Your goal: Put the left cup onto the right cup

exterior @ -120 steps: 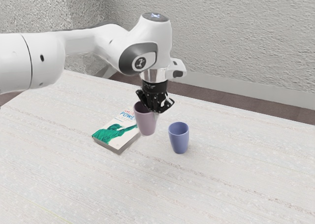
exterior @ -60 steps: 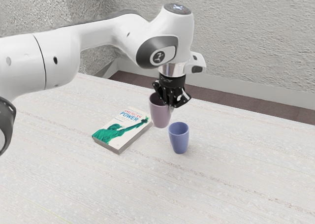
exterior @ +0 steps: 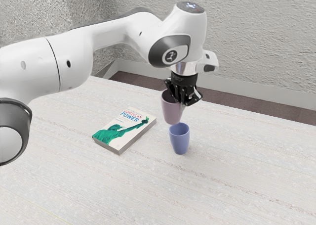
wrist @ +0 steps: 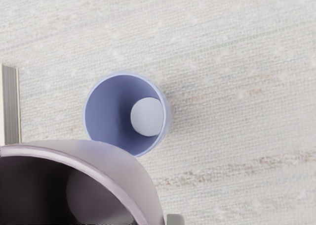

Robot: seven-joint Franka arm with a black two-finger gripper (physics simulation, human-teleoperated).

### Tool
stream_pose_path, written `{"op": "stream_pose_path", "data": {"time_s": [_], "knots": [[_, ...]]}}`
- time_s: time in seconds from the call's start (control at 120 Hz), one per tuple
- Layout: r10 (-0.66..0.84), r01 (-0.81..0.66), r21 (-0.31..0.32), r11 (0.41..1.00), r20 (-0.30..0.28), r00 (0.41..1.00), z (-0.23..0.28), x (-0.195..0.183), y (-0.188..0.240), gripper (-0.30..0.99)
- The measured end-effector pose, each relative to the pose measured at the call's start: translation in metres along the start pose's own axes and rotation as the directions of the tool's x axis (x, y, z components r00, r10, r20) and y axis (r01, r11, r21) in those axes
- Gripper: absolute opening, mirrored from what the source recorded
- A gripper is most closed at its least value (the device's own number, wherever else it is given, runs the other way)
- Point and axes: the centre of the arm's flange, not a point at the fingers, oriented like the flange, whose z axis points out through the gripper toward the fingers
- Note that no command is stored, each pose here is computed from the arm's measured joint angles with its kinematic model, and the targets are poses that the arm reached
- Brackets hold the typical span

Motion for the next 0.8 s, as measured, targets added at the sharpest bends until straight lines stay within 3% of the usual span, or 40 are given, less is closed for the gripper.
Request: {"op": "stream_pose_path", "data": {"time_s": [0.8], "knots": [[0.040, -0.040, -0.021, 0.999, -0.006, 0.999, 0.034, 0.030, -0.010, -0.09]]}}
